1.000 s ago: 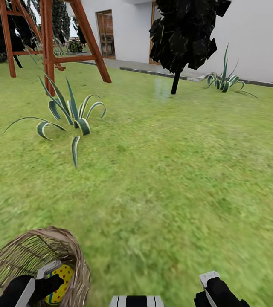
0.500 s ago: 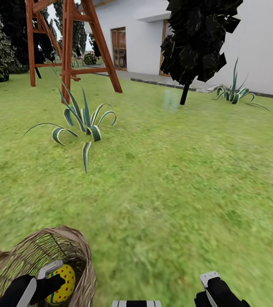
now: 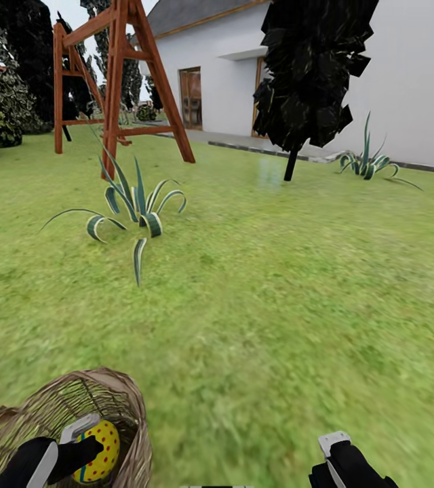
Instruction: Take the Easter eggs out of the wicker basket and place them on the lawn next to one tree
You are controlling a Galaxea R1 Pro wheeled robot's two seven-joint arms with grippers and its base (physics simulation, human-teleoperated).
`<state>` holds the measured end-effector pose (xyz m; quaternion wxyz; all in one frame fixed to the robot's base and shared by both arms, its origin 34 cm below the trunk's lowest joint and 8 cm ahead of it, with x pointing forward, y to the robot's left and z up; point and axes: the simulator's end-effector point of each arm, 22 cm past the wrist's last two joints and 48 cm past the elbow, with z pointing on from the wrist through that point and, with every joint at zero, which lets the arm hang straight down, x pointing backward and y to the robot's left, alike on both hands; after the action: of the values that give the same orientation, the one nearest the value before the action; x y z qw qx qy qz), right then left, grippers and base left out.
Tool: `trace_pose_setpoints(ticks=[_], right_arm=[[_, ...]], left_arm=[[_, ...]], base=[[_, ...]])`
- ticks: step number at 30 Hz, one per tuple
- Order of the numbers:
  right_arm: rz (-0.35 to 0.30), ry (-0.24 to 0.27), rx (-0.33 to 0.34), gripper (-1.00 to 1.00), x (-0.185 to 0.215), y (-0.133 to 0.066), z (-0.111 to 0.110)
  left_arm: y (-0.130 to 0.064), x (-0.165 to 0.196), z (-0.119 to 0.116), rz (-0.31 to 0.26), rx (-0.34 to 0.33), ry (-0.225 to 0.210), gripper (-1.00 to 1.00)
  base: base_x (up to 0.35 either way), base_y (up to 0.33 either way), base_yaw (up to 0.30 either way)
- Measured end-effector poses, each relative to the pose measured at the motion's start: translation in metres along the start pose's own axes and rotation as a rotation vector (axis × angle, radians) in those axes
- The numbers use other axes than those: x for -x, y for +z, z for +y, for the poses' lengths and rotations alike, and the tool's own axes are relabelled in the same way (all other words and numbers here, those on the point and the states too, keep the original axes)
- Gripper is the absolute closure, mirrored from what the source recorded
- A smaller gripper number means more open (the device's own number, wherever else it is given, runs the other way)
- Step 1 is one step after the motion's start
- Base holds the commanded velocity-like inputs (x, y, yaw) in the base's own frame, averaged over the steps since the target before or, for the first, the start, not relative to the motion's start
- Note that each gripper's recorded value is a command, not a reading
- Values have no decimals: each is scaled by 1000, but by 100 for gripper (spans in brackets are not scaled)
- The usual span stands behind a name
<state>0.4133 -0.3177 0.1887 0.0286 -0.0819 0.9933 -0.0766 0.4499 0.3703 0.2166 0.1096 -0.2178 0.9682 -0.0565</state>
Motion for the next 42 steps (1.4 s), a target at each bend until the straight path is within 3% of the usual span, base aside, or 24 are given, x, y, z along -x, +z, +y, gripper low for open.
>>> trace_pose_setpoints(ticks=[39,42], right_arm=[[-157,24,-29,-100,48,-57,-17],[-168,25,-31,-100,51,-61,-19]], left_arm=[[-53,45,-32,-136,-74,11,100],[-50,36,-31,-117,-76,5,100]], base=[[-66,19,0],[-143,93,0]])
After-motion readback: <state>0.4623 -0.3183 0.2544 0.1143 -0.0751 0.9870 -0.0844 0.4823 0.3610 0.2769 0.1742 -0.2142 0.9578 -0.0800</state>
